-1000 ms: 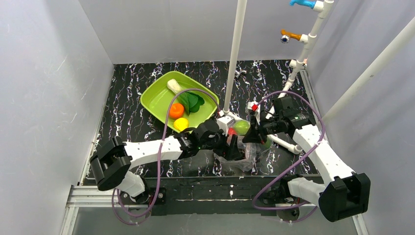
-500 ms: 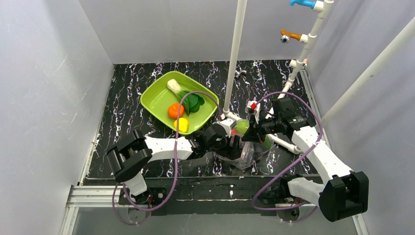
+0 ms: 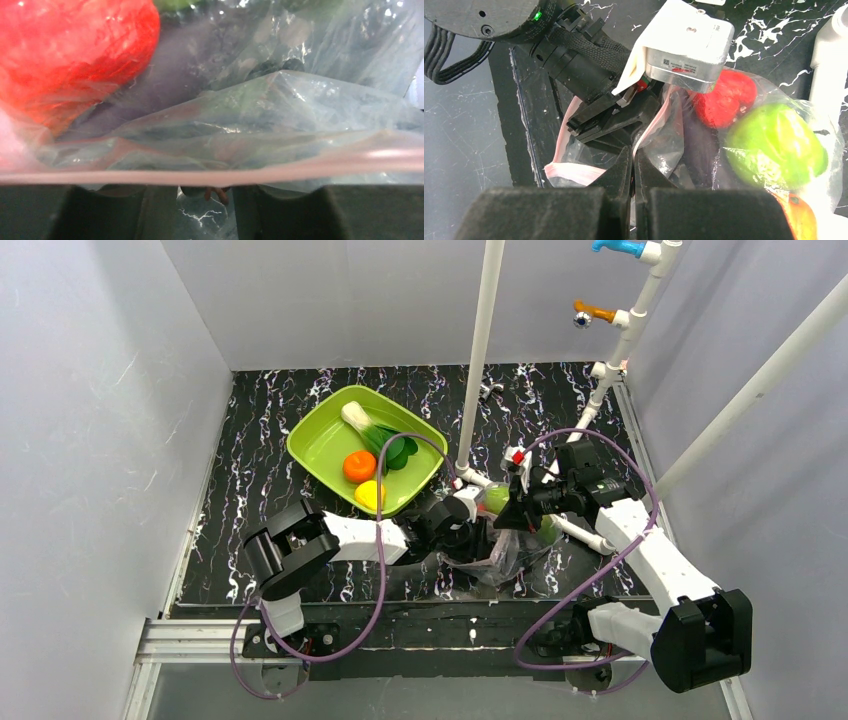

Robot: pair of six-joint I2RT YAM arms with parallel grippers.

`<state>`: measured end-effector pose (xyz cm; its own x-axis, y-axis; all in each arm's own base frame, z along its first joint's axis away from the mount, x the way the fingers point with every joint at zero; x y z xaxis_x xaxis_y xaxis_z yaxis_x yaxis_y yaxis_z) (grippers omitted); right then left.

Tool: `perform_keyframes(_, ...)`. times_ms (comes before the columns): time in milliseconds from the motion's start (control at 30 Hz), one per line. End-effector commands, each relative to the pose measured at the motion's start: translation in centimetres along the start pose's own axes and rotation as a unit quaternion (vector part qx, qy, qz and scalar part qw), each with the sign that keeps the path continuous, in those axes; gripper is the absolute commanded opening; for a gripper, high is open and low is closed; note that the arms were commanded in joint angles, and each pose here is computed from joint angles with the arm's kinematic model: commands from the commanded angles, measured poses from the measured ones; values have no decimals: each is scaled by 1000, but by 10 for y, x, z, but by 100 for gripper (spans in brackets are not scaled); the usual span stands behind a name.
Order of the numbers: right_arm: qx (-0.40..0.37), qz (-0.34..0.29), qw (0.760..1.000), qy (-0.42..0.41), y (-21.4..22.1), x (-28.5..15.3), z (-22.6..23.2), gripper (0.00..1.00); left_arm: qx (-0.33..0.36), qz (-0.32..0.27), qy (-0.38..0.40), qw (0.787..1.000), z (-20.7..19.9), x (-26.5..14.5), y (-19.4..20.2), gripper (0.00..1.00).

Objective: Open the zip-top bag and remove the fake food
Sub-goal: Pick up the fake fruit from the zipper food storage bag.

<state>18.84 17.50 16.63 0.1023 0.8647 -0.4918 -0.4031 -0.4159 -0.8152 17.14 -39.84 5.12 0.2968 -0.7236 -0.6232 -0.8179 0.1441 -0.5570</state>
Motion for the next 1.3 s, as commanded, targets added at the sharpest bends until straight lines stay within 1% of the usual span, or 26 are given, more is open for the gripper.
perform_keyframes(0,-18,-19,1000,0,-9,-1,-1,1,0,-2,-12,1000,1,-4,-4,23)
perform_keyframes(100,-22,-19,1000,4,-7,0,-2,1,11,-14,-6,1000,-5,-17,-11,3)
perform_keyframes(133,-23,-19,1000,5,-6,0,-3,1,14,-19,-4,1000,-7,-22,-14,1)
perform_keyframes(167,-24,-19,1000,6,-5,0,-3,1,18,-22,0,1000,-9,-27,-16,0)
perform_keyframes(333,-25,-17,999,9,-4,1,-5,1,31,-38,20,999,-23,-52,-27,0)
perform_keyframes(533,-26,-17,999,12,-2,0,-6,1,57,-52,0,997,-20,-76,-35,0)
perform_keyframes(700,-26,-18,999,14,-1,0,-7,1,94,-47,-3,994,-22,-93,-37,0)
perform_keyframes(933,-22,-16,1000,14,3,3,-9,1,124,-38,-13,991,-22,-112,-40,0)
perform_keyframes(1133,-18,-14,1000,14,6,5,-11,1,146,-47,29,988,-39,-128,-44,0)
perform_keyframes(1267,-10,-13,1000,-2,8,8,-8,1,153,-58,35,986,-45,-136,-51,0)
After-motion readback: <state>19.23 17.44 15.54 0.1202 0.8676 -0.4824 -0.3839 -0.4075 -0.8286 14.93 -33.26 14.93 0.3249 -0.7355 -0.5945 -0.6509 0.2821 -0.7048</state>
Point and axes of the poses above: each gripper's point midway between its finger pads, its own x axis out along the fingers, its own z axis along the line the jaws close on, y = z × x, the point moved 2 cm from there along -x, back along the fingers, and after that the axes turned 1 degree about -x, right-handed, at the moved point
